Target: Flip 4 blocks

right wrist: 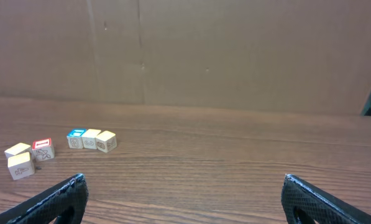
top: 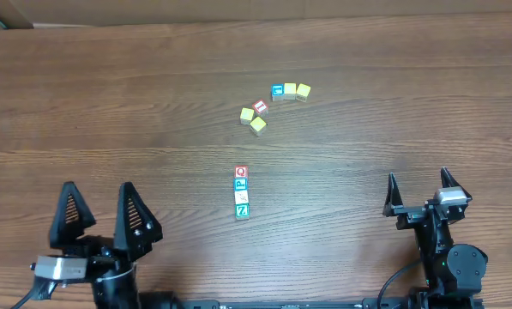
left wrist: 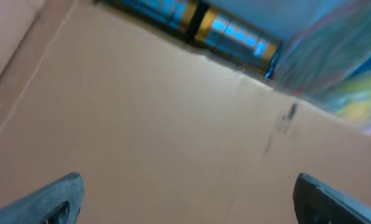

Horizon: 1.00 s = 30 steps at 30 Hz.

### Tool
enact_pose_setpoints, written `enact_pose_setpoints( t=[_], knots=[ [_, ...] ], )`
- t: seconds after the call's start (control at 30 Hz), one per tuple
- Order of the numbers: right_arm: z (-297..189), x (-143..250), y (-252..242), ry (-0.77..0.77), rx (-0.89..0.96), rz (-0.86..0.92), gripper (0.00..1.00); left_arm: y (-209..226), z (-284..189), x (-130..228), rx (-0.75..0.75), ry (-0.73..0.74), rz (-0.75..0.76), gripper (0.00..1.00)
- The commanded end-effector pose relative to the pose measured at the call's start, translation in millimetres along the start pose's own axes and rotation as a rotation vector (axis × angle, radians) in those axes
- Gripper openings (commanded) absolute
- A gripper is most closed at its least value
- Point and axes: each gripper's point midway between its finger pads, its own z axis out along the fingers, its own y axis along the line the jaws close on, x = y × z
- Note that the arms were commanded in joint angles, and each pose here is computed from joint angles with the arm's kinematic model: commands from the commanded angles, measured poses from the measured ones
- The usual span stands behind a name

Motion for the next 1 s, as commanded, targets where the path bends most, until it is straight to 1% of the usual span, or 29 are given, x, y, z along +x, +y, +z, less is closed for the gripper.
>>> enact_pose_setpoints(
  t=[0.0, 0.07, 0.1, 0.13, 0.27, 0.4, 0.57, 0.8, 0.83, 0.9, 0.97],
  knots=[
    [0.2, 2.4, 0.4, -0.002, -0.003, -0.007, 1.00, 7.7, -1.7, 27.3, 0.043, -0.021, 0.013, 1.00],
    [0.2, 2.4, 0.3, -0.002, -0.003, -0.007, 1.00, 12.6, -3.5, 40.7, 0.057, -0.028, 0.013, 1.00],
    [0.2, 2.4, 0.3, -0.002, -0.003, -0.007, 1.00, 19.2, -5.5, 53.7, 0.054, -0.022, 0.014, 1.00],
    [0.2, 2.4, 0.3, -0.002, -0.003, -0.007, 1.00, 20.7, -5.9, 56.7, 0.053, -0.019, 0.014, 1.00],
    [0.2, 2.4, 0.3, -0.002, -0.003, -0.007, 1.00, 37.7, -10.6, 90.4, 0.021, 0.045, 0.017, 1.00],
    [0.2, 2.4, 0.3, -0.002, -0.003, -0.007, 1.00, 50.2, -15.2, 115.3, -0.007, 0.105, 0.021, 1.00],
    [0.2, 2.4, 0.3, -0.002, -0.003, -0.007, 1.00, 67.4, -21.9, 148.8, -0.073, 0.246, 0.048, 1.00],
    [0.2, 2.4, 0.3, -0.002, -0.003, -0.007, 1.00, 104.4, -58.1, 218.4, -0.203, 0.575, 0.138, 1.00],
    [0.2, 2.4, 0.3, -0.002, -0.003, -0.007, 1.00, 107.0, -63.0, 224.7, -0.207, 0.610, 0.156, 1.00],
    [0.2, 2.4, 0.3, -0.002, -0.003, -0.007, 1.00, 99.4, -62.9, 227.5, -0.135, 0.632, 0.231, 1.00],
    [0.2, 2.4, 0.3, -0.002, -0.003, -0.007, 1.00, 95.3, -63.2, 229.2, -0.094, 0.643, 0.274, 1.00]
  ],
)
